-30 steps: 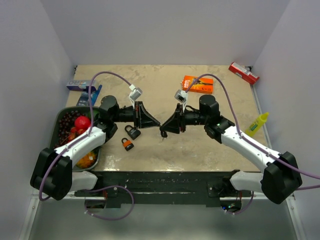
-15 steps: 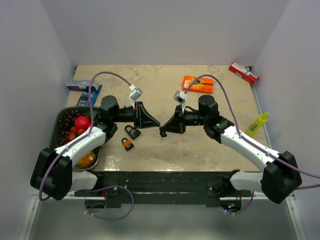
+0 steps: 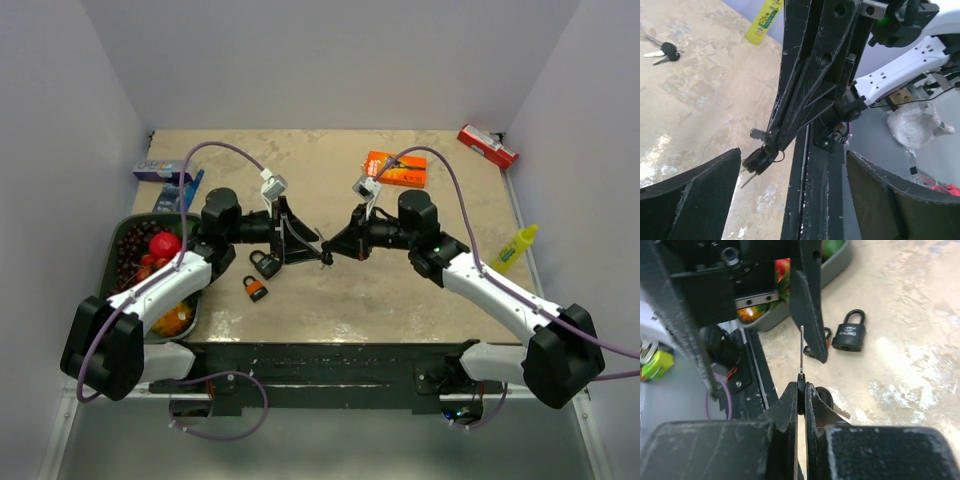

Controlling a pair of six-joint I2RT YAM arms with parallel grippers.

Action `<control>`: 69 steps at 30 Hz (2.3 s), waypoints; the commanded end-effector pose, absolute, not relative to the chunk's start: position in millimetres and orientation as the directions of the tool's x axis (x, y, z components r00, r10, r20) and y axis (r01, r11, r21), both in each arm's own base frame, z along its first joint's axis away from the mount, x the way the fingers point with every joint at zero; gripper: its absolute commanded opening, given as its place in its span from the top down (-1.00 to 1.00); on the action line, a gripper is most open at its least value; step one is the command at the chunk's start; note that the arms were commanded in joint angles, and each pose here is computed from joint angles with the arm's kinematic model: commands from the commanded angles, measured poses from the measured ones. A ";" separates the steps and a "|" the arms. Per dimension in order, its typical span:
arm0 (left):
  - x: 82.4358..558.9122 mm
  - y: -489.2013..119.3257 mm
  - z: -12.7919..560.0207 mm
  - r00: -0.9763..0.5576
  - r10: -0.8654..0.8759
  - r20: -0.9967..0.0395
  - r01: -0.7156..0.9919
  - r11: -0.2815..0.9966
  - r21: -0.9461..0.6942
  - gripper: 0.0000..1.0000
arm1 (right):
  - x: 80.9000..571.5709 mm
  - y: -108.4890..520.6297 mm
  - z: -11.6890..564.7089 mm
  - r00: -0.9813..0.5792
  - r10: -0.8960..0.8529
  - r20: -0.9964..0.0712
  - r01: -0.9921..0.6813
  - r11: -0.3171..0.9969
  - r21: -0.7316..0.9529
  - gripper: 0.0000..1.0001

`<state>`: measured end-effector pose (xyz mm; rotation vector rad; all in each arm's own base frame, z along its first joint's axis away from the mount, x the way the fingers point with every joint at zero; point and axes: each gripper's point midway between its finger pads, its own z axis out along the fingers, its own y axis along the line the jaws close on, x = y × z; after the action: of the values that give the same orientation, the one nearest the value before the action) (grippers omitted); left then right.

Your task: Unlock with the key

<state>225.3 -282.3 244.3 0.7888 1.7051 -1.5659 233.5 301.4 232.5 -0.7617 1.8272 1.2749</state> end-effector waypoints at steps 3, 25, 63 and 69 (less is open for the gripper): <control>244.8 -278.9 262.0 -0.491 -0.053 -0.869 0.846 0.209 -0.491 -0.96 | 264.7 288.5 234.0 -0.534 0.067 -0.843 -0.740 0.445 0.505 1.00; 313.5 -172.2 162.4 -0.612 -0.231 -0.756 0.175 0.893 -0.415 -0.82 | 317.5 217.5 188.3 -0.581 0.171 -0.795 -0.452 0.745 0.491 1.00; 301.1 -167.1 40.3 -0.797 -0.245 -0.551 -0.043 0.935 -0.353 -0.79 | 305.4 221.0 178.4 -0.583 0.132 -0.802 -0.506 0.713 0.485 1.00; 295.0 -142.5 48.6 -0.783 -0.219 -0.582 -0.085 0.965 -0.248 -0.79 | 305.6 219.7 178.3 -0.580 0.127 -0.805 -0.506 0.719 0.477 1.00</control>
<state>288.7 -157.6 30.6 -0.2321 2.5143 -0.3859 305.7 217.3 163.5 -0.2453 2.0842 0.8750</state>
